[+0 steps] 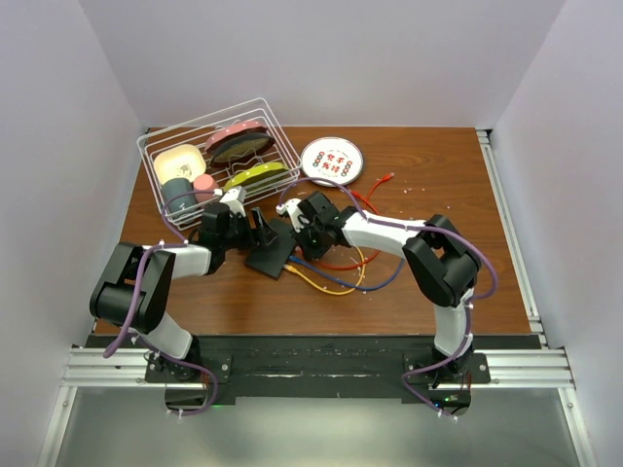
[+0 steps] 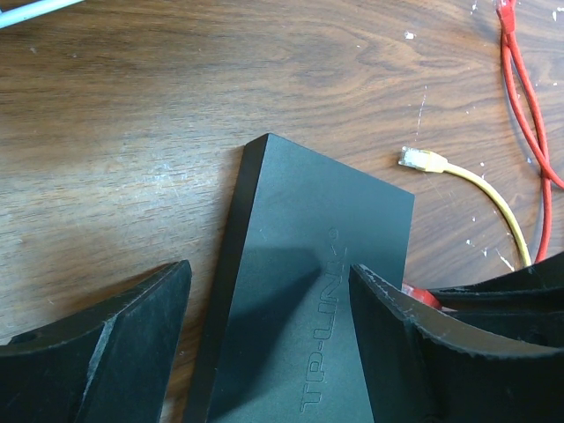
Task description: Insert the plug into the switch port
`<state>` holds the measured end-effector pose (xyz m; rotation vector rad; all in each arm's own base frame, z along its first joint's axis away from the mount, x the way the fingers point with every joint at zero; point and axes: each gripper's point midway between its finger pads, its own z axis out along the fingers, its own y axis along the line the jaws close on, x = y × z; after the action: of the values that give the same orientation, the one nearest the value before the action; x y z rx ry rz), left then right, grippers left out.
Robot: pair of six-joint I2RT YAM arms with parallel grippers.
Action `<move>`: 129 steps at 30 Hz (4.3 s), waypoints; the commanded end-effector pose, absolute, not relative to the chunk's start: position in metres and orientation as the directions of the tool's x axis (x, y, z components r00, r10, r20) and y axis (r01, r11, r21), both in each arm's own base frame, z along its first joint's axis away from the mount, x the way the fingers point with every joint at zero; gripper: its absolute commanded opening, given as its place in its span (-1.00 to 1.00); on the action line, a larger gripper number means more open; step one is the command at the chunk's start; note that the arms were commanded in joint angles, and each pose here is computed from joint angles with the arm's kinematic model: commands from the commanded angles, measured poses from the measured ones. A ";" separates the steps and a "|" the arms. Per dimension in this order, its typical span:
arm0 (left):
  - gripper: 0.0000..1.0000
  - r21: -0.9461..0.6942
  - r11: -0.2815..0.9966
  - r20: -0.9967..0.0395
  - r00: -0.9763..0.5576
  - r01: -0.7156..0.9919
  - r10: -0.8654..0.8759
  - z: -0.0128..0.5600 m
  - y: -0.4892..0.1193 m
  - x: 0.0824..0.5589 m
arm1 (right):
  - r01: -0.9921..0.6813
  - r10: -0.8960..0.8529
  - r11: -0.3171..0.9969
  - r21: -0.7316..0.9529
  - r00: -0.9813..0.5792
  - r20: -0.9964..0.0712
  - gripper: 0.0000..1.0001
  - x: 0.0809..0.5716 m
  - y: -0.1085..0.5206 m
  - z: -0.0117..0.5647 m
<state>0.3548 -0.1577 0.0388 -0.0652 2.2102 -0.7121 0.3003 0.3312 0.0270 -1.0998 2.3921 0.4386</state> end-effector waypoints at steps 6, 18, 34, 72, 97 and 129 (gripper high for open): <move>0.54 -0.509 0.833 -0.713 -0.647 0.216 -0.268 0.049 -0.158 0.362 | -0.785 -0.624 0.611 0.102 -0.557 -0.548 -1.00 0.306 0.347 0.032; 0.54 -0.516 0.828 -0.707 -0.655 0.221 -0.266 0.047 -0.160 0.361 | -0.787 -0.611 0.609 0.104 -0.548 -0.572 -1.00 0.308 0.353 0.038; 0.57 -0.514 0.825 -0.713 -0.652 0.235 -0.259 0.050 -0.161 0.359 | -0.823 -0.644 0.561 0.090 -0.502 -0.578 -1.00 0.303 0.361 0.038; 0.12 -0.564 0.759 -0.686 -0.696 0.324 -0.212 0.038 -0.177 0.335 | -0.869 -0.619 0.486 0.096 -0.419 -0.665 -1.00 0.322 0.397 0.066; 0.00 -0.577 0.735 -0.676 -0.713 0.355 -0.187 0.035 -0.189 0.321 | -0.893 -0.547 0.440 0.098 -0.353 -0.759 -1.00 0.341 0.431 0.093; -0.21 -0.575 0.726 -0.657 -0.741 0.377 -0.136 0.027 -0.217 0.297 | -0.866 -0.322 0.475 0.158 -0.338 -0.885 -1.00 0.352 0.456 0.152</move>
<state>0.3571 -0.1523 0.0318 -0.0204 2.1209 -0.6037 0.3114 0.3660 0.0257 -1.1392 2.4181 0.5160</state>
